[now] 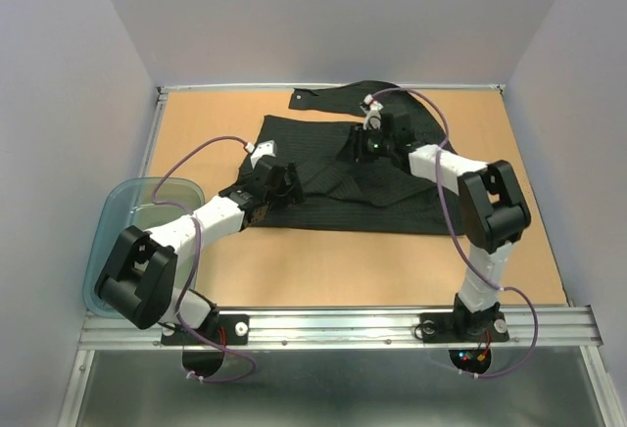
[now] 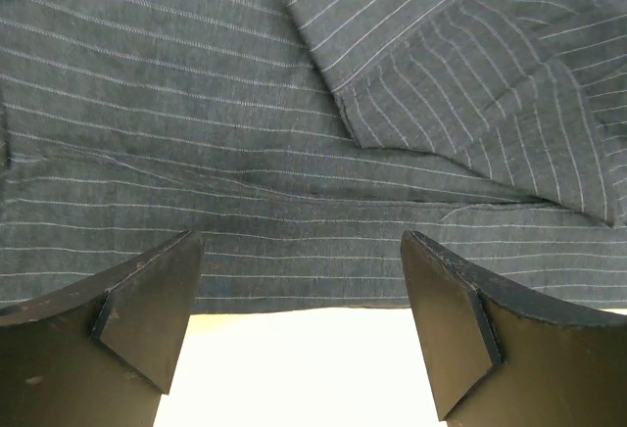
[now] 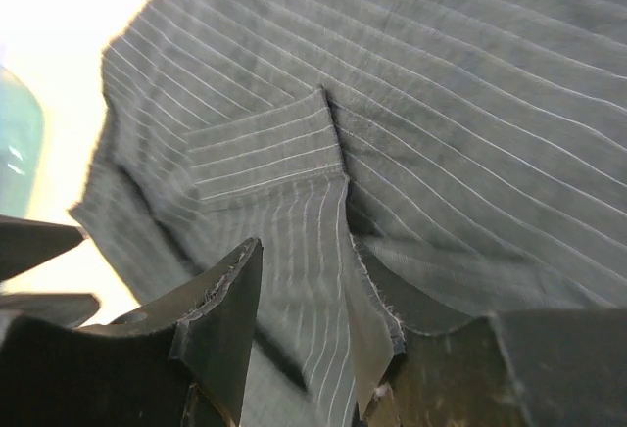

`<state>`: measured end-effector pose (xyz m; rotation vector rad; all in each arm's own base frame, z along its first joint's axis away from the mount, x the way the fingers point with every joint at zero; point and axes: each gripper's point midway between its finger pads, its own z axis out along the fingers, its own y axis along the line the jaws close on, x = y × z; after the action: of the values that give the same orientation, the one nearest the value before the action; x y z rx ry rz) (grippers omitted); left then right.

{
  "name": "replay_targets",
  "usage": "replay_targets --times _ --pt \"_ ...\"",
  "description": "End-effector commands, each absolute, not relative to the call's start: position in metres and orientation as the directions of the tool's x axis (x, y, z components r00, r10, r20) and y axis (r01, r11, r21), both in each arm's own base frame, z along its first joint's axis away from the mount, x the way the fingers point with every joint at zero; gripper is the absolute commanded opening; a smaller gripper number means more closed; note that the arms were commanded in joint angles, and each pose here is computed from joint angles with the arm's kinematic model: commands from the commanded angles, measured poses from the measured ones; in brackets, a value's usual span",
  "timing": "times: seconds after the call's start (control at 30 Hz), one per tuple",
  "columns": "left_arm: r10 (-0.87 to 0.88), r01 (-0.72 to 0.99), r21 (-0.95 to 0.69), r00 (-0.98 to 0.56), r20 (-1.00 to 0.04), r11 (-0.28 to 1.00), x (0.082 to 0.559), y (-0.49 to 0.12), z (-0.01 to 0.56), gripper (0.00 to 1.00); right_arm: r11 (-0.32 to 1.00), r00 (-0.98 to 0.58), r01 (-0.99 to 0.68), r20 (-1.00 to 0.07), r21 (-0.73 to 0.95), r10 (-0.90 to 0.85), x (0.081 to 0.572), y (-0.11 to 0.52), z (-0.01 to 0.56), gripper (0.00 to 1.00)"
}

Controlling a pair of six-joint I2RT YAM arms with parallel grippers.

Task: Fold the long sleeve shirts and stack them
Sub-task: Fold the shirt

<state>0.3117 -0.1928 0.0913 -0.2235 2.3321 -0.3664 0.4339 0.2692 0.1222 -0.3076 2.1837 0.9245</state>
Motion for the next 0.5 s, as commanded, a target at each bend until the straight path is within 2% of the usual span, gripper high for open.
replay_targets --times 0.0,0.47 --pt "-0.316 -0.067 -0.382 -0.702 -0.638 0.922 0.319 -0.203 0.1 0.93 0.672 -0.653 -0.575 -0.757 0.467 -0.033 0.449 0.297 0.115 0.44" --pt "-0.28 -0.068 -0.348 -0.745 -0.606 0.935 0.312 -0.201 0.077 0.93 0.634 -0.675 -0.605 -0.733 0.481 -0.087 0.472 0.334 0.068 0.43"
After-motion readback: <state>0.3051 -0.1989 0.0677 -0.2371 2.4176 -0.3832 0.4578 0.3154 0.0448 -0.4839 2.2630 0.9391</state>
